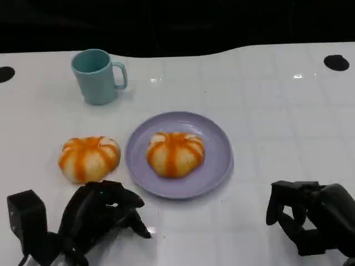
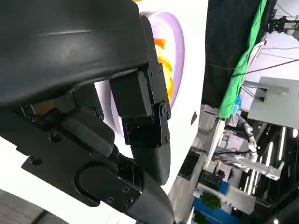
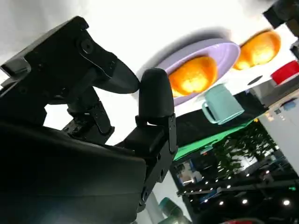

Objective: Grasp the bread from the table and place it into the plate.

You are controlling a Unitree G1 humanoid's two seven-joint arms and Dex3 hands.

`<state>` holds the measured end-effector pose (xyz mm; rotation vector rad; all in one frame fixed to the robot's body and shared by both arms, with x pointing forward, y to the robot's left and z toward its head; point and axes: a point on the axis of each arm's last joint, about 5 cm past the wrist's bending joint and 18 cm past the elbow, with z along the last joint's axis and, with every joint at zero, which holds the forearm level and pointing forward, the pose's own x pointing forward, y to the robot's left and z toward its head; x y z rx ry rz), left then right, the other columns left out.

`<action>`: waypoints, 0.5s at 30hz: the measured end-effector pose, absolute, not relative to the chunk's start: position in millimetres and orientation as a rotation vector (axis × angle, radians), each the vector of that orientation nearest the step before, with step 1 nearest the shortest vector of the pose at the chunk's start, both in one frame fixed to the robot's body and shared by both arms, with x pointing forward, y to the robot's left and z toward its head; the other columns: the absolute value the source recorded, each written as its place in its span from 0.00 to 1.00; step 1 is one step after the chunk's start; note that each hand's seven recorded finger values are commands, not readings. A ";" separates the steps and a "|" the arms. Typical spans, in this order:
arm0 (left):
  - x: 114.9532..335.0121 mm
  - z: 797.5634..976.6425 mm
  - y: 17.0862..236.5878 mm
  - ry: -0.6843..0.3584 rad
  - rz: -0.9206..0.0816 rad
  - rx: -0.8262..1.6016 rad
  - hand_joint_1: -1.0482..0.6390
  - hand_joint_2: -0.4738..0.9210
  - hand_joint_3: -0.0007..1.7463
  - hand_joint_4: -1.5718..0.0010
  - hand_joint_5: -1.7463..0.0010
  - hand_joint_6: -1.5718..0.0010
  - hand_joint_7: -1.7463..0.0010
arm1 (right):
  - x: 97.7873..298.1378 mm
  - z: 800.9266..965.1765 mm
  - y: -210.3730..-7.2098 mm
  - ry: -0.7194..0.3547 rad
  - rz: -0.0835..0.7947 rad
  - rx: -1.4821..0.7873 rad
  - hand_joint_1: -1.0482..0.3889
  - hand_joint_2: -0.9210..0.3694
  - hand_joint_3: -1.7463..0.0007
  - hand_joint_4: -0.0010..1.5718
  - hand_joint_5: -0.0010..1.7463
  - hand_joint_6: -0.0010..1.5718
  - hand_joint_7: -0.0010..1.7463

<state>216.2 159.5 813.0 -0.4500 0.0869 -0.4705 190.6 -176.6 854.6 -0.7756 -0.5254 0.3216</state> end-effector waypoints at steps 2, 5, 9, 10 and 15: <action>216.6 813.0 160.0 0.088 -0.470 -0.449 0.00 0.86 0.00 0.00 0.67 0.00 0.89 | 193.0 852.8 -174.9 -0.536 0.314 -0.777 0.65 0.48 0.20 0.58 1.00 0.44 0.99; 217.1 813.1 161.5 0.088 -0.469 -0.447 0.00 0.86 0.00 0.00 0.67 0.00 0.89 | 196.0 851.7 -171.7 -0.548 0.308 -0.774 0.64 0.48 0.20 0.58 1.00 0.45 0.99; 217.0 812.2 163.5 0.092 -0.464 -0.443 0.00 0.86 0.00 0.00 0.67 0.00 0.89 | 197.9 850.8 -169.0 -0.555 0.307 -0.769 0.65 0.49 0.20 0.59 1.00 0.44 0.99; 217.1 812.1 163.4 0.093 -0.466 -0.444 0.00 0.86 0.00 0.00 0.67 0.00 0.89 | 198.4 850.6 -169.1 -0.555 0.303 -0.768 0.65 0.49 0.20 0.59 1.00 0.44 0.99; 217.7 812.5 163.3 0.088 -0.470 -0.443 0.00 0.86 0.00 0.00 0.67 0.00 0.89 | 198.4 849.9 -169.5 -0.554 0.296 -0.766 0.65 0.48 0.20 0.58 1.00 0.44 0.98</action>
